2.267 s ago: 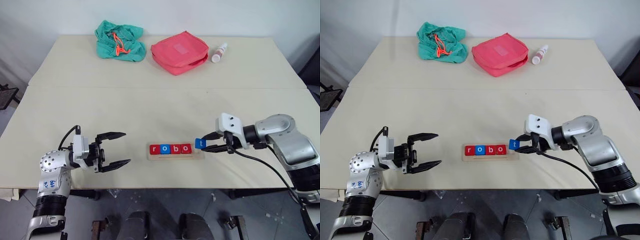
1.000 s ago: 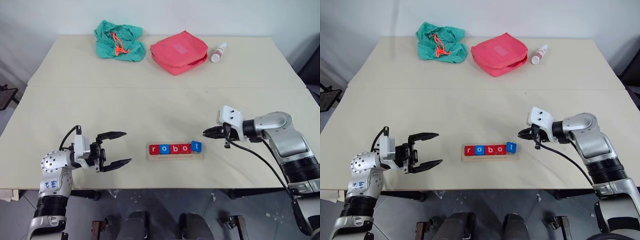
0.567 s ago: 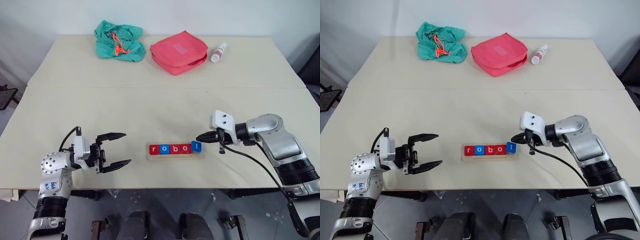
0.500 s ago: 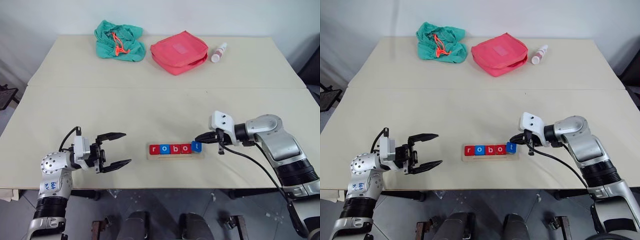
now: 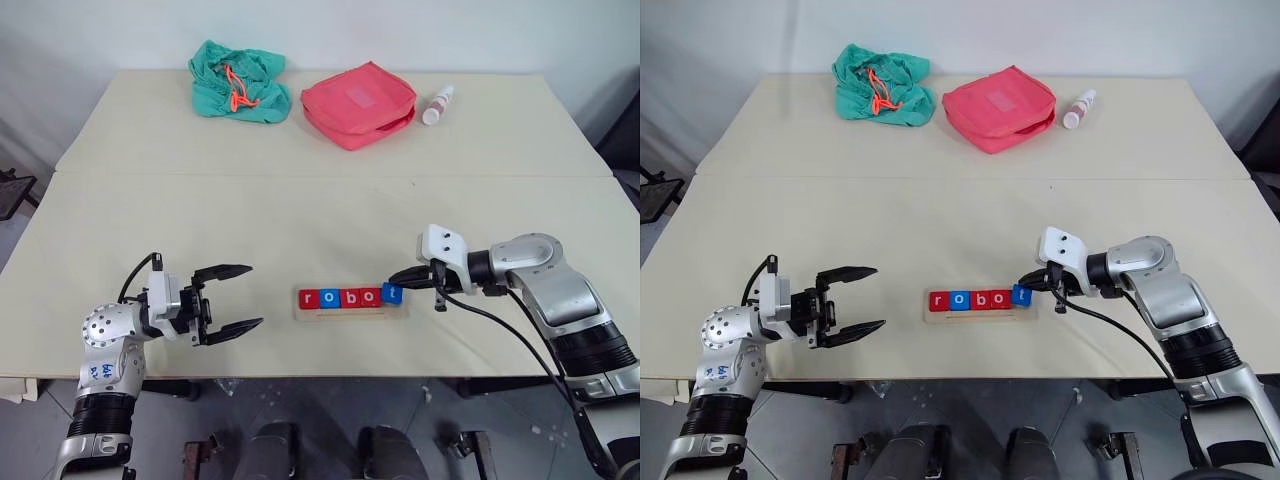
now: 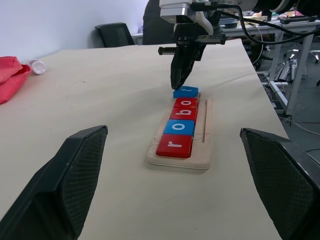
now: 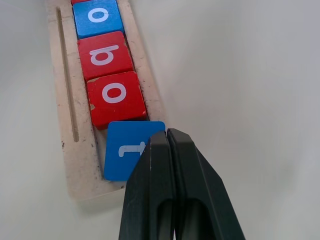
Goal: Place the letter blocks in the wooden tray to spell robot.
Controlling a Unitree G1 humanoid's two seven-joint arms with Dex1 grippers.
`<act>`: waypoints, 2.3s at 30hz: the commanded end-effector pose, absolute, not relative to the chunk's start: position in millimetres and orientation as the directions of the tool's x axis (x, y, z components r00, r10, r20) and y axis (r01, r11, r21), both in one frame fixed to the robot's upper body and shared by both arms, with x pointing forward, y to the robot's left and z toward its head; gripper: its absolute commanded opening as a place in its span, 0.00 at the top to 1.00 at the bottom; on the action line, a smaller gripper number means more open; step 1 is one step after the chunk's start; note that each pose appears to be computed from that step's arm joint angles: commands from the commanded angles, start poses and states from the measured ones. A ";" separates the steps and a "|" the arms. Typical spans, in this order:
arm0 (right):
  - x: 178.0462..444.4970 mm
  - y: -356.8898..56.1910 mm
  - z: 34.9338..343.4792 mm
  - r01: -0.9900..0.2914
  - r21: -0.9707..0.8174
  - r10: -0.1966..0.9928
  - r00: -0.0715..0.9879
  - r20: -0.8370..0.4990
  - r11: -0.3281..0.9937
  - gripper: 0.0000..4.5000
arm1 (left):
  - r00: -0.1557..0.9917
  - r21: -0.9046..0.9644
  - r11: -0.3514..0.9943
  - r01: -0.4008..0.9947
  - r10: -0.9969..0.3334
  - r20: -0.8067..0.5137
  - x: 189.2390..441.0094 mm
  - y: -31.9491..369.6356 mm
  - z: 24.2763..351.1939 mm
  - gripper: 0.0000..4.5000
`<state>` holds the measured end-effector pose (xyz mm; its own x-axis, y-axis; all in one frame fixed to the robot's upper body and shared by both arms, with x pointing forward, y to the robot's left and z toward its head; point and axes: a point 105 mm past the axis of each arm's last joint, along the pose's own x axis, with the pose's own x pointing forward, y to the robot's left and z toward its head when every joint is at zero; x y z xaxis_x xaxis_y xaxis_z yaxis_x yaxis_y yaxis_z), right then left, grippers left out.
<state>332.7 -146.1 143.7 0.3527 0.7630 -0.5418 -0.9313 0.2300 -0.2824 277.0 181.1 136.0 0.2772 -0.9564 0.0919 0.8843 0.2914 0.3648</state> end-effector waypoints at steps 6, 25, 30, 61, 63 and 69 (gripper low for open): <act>329.8 -148.0 151.6 -0.922 -0.317 0.772 0.364 -0.520 0.221 0.99 | 0.272 0.387 0.293 0.874 -0.956 0.108 277.0 179.7 139.7 0.00; 321.3 -170.2 167.9 -0.899 -0.329 0.753 0.426 -0.501 0.290 0.99 | 0.272 0.382 0.294 0.876 -0.956 0.112 280.1 179.2 139.1 0.00; 317.2 -175.5 152.7 -0.906 -0.303 0.739 0.418 -0.529 0.295 0.99 | 0.266 0.381 0.289 0.878 -0.957 0.115 282.7 177.0 138.9 0.00; 312.1 -169.9 155.0 -0.897 -0.295 0.787 0.433 -0.439 0.328 0.99 | 0.309 0.372 0.329 0.868 -0.944 0.112 282.3 179.8 138.4 0.00; 311.1 -182.4 163.0 -0.884 -0.298 0.801 0.456 -0.389 0.359 0.99 | 0.341 0.363 0.363 0.858 -0.932 0.126 285.9 183.1 144.5 0.00; 293.4 -218.5 166.8 -0.902 -0.274 0.867 0.408 -0.286 0.334 0.79 | 0.447 0.326 0.470 0.820 -0.882 0.145 298.6 195.9 157.0 0.00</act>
<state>299.3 -203.9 154.8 0.4134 0.8423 -0.3460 -0.9064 0.3441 -0.2452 295.2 189.3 142.8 0.4113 -0.9042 0.1155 0.8534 0.4265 0.2998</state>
